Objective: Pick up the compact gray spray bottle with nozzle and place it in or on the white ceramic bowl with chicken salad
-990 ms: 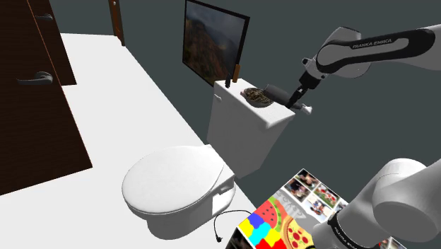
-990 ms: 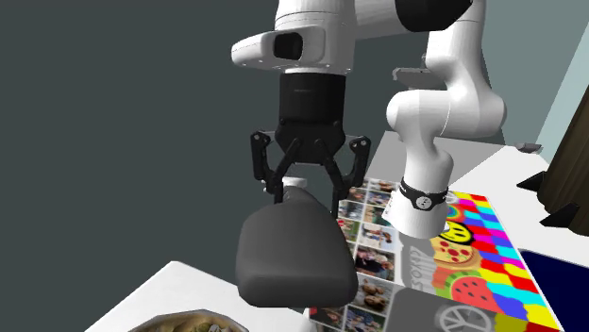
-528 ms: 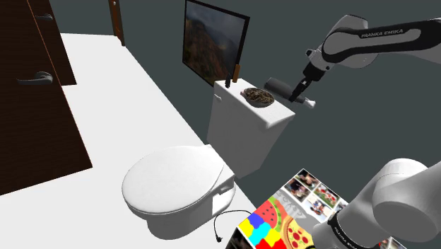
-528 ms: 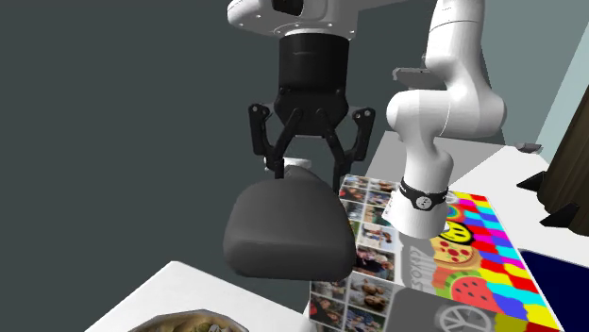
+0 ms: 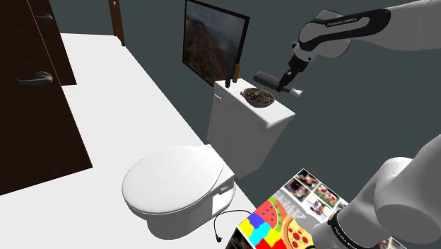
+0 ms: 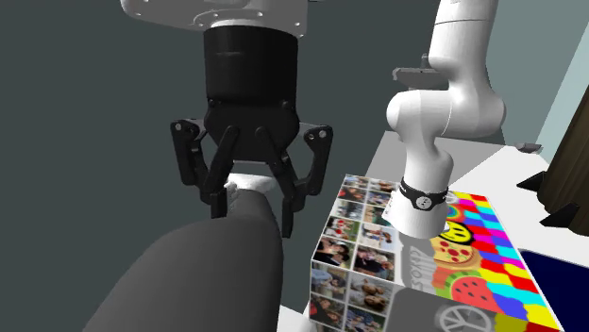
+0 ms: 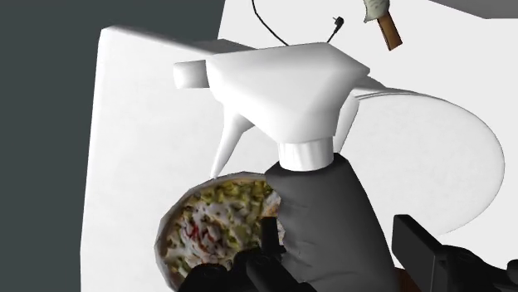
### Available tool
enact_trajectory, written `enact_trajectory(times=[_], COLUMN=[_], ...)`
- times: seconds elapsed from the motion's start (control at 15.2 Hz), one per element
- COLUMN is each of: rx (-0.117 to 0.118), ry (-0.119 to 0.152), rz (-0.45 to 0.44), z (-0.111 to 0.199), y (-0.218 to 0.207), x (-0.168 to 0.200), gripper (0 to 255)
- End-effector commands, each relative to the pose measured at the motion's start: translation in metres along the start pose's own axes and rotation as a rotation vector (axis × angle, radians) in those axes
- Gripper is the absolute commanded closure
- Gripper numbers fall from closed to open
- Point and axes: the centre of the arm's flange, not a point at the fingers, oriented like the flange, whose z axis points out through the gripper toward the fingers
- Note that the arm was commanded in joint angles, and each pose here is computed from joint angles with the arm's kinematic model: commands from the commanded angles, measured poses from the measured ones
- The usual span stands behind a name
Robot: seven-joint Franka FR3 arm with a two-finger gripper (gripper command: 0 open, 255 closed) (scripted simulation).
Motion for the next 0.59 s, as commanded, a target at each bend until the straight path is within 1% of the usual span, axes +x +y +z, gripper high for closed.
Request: enact_trajectory(times=[0.0,0.33,0.4,0.53], rx=[0.0,0.0,0.0,0.0], ry=[0.001,0.001,0.001,0.001], rz=[-0.001,-0.001,-0.001,-0.001], z=[0.004,0.017,0.018,0.028], y=[0.014,0.047,0.051,0.051], x=[0.021,0.077,0.084,0.082], gripper=[255,255,255,255])
